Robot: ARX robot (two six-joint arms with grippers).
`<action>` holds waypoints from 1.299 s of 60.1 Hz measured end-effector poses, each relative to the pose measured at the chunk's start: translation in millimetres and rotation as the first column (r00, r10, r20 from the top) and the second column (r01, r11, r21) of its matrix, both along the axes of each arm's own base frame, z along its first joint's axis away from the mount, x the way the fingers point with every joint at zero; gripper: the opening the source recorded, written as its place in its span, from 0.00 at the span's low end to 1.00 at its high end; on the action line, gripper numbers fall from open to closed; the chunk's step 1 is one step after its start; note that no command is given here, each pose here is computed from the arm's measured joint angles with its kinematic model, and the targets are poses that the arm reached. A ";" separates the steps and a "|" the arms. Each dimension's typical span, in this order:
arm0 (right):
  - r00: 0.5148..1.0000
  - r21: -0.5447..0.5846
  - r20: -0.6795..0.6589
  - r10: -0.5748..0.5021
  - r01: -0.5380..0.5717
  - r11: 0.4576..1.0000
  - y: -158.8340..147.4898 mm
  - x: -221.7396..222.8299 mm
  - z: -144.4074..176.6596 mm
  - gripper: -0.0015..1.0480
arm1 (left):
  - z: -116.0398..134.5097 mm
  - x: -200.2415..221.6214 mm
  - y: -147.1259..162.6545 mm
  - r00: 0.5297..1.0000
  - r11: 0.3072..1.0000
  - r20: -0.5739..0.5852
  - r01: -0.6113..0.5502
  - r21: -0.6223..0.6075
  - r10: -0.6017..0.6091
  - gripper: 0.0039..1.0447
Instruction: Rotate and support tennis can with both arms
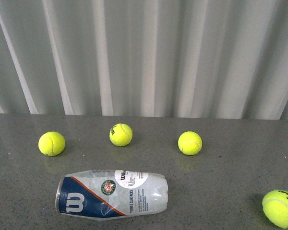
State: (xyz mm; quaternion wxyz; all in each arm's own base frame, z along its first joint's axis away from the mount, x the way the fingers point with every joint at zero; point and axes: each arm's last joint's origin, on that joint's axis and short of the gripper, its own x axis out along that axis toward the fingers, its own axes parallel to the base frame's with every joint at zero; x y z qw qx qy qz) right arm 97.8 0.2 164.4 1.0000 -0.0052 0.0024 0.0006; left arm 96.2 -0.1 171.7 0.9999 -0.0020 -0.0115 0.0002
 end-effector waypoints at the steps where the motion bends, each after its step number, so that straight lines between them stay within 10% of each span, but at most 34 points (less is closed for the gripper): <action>1: 1.000 0.000 0.000 0.000 0.000 1.000 0.0 0.0 0.0 0.03 | 0.0 0.0 0.0 1.000 1.000 0.000 0.000 0.000 0.000 0.94; 25: 1.000 -0.001 0.003 -0.001 0.001 1.000 0.0 -0.2 0.2 0.04 | 0.0 0.0 0.0 1.000 1.000 0.000 0.000 0.000 0.000 0.94; 52: 1.000 0.000 0.003 0.000 0.000 1.000 0.0 -0.2 0.2 0.85 | -0.1 0.1 0.0 1.000 1.000 -0.003 -0.002 -0.001 0.002 0.94; 56: 1.000 0.000 0.003 -0.001 0.001 1.000 0.0 -0.2 0.2 0.95 | -0.9 0.8 0.0 0.973 0.999 -0.227 -0.053 -0.007 0.050 0.94; 62: 1.000 0.001 0.003 0.000 0.000 1.000 0.0 -0.2 0.2 0.93 | 10.6 9.5 -0.9 0.897 0.999 -0.440 -0.051 -0.004 0.044 0.94; 78: 1.000 0.001 0.003 0.000 0.000 1.000 0.0 -0.2 0.2 0.93 | 73.2 137.0 -1.9 0.956 0.999 -0.292 0.014 -0.035 -0.024 0.94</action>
